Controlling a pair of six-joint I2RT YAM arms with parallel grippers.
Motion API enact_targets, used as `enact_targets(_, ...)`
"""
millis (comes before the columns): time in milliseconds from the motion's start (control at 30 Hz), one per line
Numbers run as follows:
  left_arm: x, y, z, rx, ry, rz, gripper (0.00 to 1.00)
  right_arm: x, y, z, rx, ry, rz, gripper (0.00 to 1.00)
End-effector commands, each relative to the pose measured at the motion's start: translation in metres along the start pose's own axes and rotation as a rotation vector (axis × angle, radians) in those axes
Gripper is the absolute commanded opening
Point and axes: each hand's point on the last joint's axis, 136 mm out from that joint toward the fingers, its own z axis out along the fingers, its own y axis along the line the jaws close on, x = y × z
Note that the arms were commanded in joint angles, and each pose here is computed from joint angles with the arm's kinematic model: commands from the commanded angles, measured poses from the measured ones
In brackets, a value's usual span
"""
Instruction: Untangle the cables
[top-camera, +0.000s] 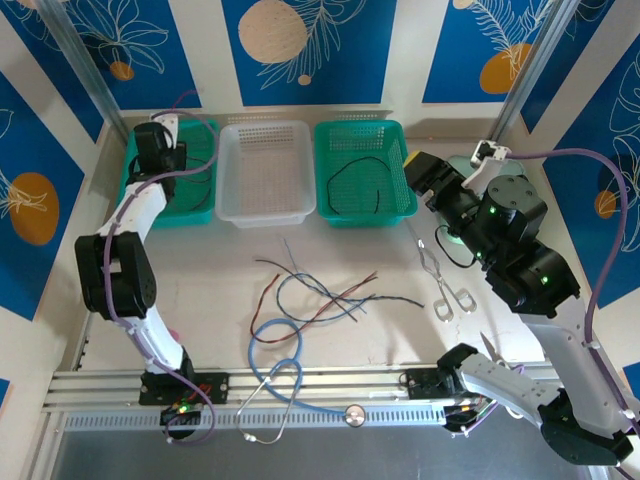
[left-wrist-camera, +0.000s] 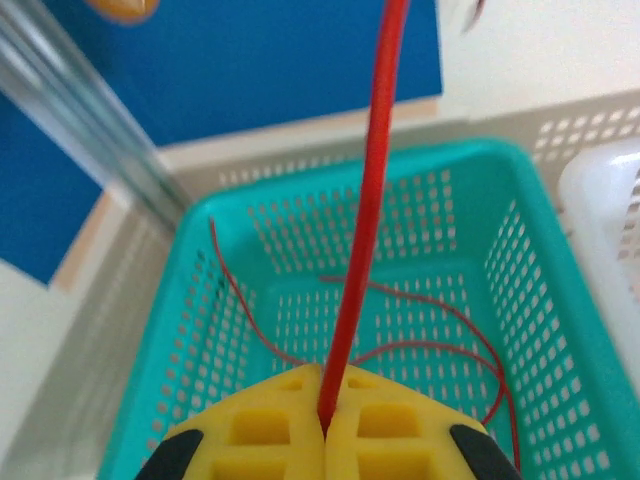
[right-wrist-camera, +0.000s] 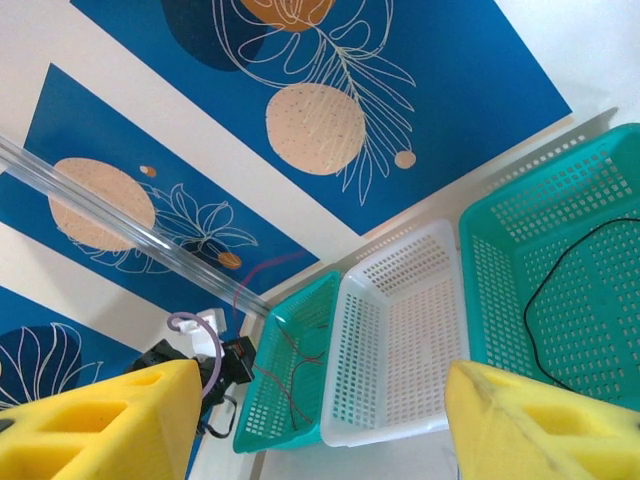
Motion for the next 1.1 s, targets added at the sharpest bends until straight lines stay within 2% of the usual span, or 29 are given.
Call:
enact_targets(0, 0.017, 0.003, -0.01, 0.045, 0.074, -0.121, 0.0, 0.0, -0.001, -0.001, -0.008, -0.003, 0.013, 0.65)
enact_targets(133, 0.041, 0.002, -0.012, 0.058, 0.149, -0.181, 0.0, 0.004, -0.001, -0.001, -0.014, 0.01, 0.025, 0.65)
enact_targets(467, 0.057, 0.007, -0.024, 0.022, 0.128, -0.193, 0.0, 0.005, -0.007, -0.006, -0.004, 0.007, 0.029, 0.65)
enact_targets(533, 0.06, -0.001, -0.019, 0.079, 0.168, -0.202, 0.0, 0.006, -0.008, -0.006, -0.001, 0.006, 0.031, 0.65)
enact_targets(733, 0.079, -0.022, 0.008, 0.214, 0.388, -0.299, 0.0, 0.008, -0.011, -0.008, 0.009, 0.014, 0.039, 0.65)
enact_targets(1000, 0.081, -0.03, 0.047, 0.252, 0.468, -0.31, 0.0, 0.003, -0.014, -0.011, 0.024, -0.006, 0.032, 0.65)
enact_targets(1067, 0.087, -0.029, 0.06, 0.247, 0.526, -0.29, 0.0, 0.003, -0.012, -0.01, 0.023, -0.002, 0.025, 0.65)
